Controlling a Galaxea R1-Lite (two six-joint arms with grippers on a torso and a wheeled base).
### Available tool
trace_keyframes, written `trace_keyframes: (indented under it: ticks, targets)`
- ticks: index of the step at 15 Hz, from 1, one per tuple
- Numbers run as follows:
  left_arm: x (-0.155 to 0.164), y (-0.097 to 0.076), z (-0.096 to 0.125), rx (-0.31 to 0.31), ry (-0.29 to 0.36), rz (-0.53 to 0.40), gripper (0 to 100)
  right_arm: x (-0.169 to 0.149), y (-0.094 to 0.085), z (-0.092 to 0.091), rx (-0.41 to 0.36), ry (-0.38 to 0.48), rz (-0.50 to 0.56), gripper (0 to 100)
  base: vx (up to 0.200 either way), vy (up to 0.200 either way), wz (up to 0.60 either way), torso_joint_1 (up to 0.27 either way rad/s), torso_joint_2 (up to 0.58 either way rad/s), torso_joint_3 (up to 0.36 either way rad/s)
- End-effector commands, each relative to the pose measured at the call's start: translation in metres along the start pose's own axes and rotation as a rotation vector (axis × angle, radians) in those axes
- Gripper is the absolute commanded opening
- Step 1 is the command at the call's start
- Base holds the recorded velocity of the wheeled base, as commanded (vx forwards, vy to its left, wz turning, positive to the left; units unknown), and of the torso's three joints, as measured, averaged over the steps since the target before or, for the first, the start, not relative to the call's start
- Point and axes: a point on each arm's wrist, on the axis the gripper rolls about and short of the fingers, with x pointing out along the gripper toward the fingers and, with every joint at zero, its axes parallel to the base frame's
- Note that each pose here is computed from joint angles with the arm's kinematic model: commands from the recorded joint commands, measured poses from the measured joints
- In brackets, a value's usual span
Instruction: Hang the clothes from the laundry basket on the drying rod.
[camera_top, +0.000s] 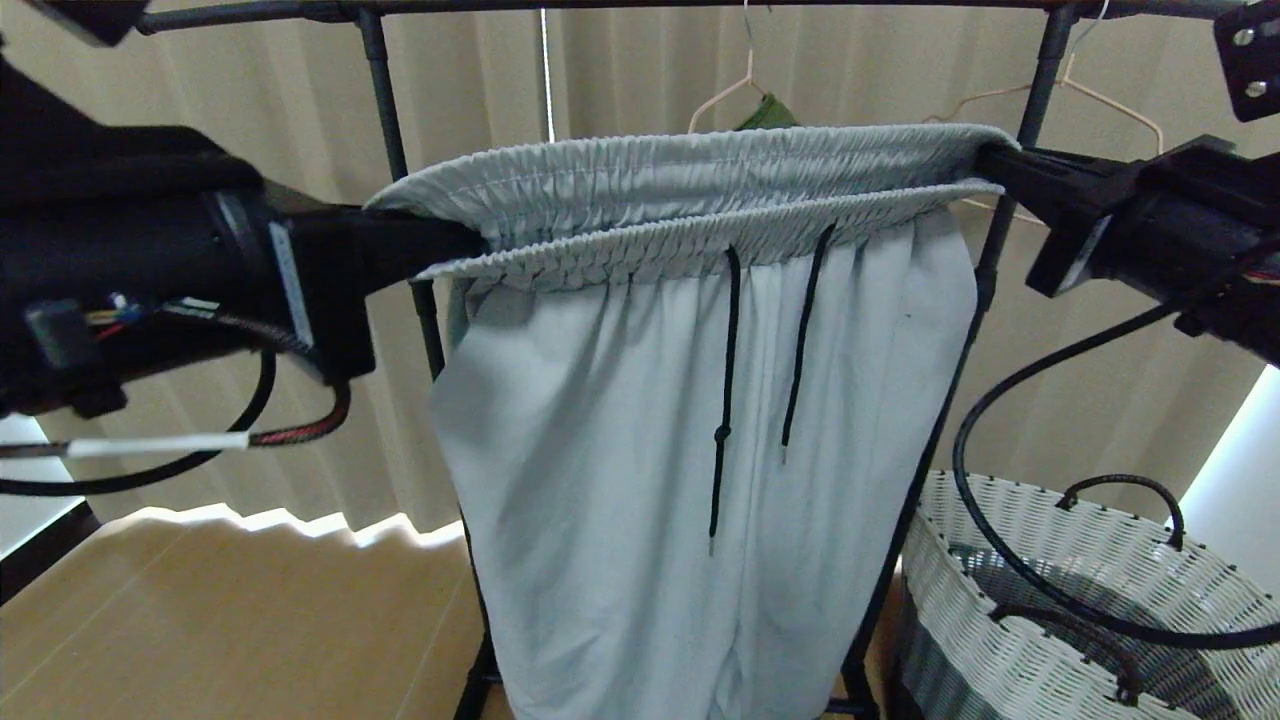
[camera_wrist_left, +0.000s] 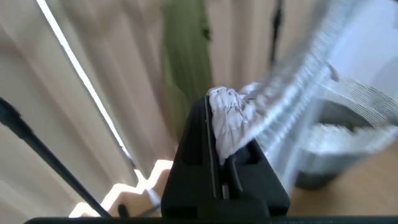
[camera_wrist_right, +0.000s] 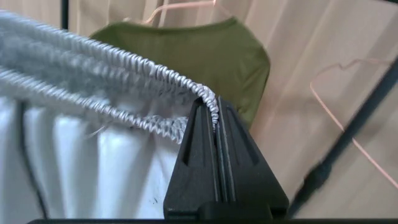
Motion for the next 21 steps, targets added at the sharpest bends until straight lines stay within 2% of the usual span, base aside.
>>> trace_keyframes:
  ticks: [1, 2, 5, 10, 12, 13, 15, 17, 21]
  targets:
    - [-0.029, -0.007, -0.002, 0.005, -0.033, -0.045, 0, 0.023, 0.004, -0.021, 0.001, 0.043, 0.008, 0, 0.000, 0.000, 0.00, 0.000, 0.00, 0.000]
    - [-0.037, -0.010, -0.012, 0.008, -0.017, -0.064, 0, 0.027, 0.005, -0.022, -0.001, 0.017, 0.009, 0, 0.000, 0.000, 0.00, 0.000, 0.00, 0.000]
    - [-0.050, -0.021, -0.016, 0.012, -0.033, -0.165, 0, 0.027, 0.006, -0.022, 0.000, 0.014, 0.012, 0, 0.000, 0.000, 0.00, 0.000, 0.00, 0.000]
    - [-0.047, -0.022, -0.020, 0.015, -0.016, -0.162, 0, 0.023, 0.007, -0.024, 0.000, 0.024, 0.012, 0, 0.000, 0.000, 0.00, 0.000, 0.00, 0.000]
    - [-0.038, -0.020, -0.021, 0.017, 0.004, -0.125, 0, 0.019, 0.006, -0.020, -0.002, 0.014, 0.004, 0, 0.000, 0.000, 0.00, 0.000, 0.00, 0.000]
    - [-0.025, -0.010, -0.017, 0.032, 0.009, -0.023, 0, 0.012, 0.004, -0.013, -0.002, 0.004, -0.006, 0, 0.000, 0.000, 0.00, 0.000, 0.00, 0.000]
    - [-0.003, 0.003, -0.005, 0.061, -0.023, 0.098, 0, 0.001, 0.001, -0.002, -0.003, -0.010, -0.014, 0, 0.000, 0.000, 0.00, 0.000, 0.00, 0.000]
    - [0.023, 0.017, 0.003, 0.053, -0.059, 0.178, 0, -0.021, 0.001, 0.009, -0.002, -0.005, -0.008, 0, 0.000, 0.000, 0.00, 0.000, 0.00, 0.000]
    - [0.033, 0.017, -0.006, 0.045, -0.031, 0.196, 0, -0.041, 0.006, -0.004, 0.002, 0.039, 0.015, 0, 0.000, 0.000, 0.00, 0.000, 0.00, 0.000]
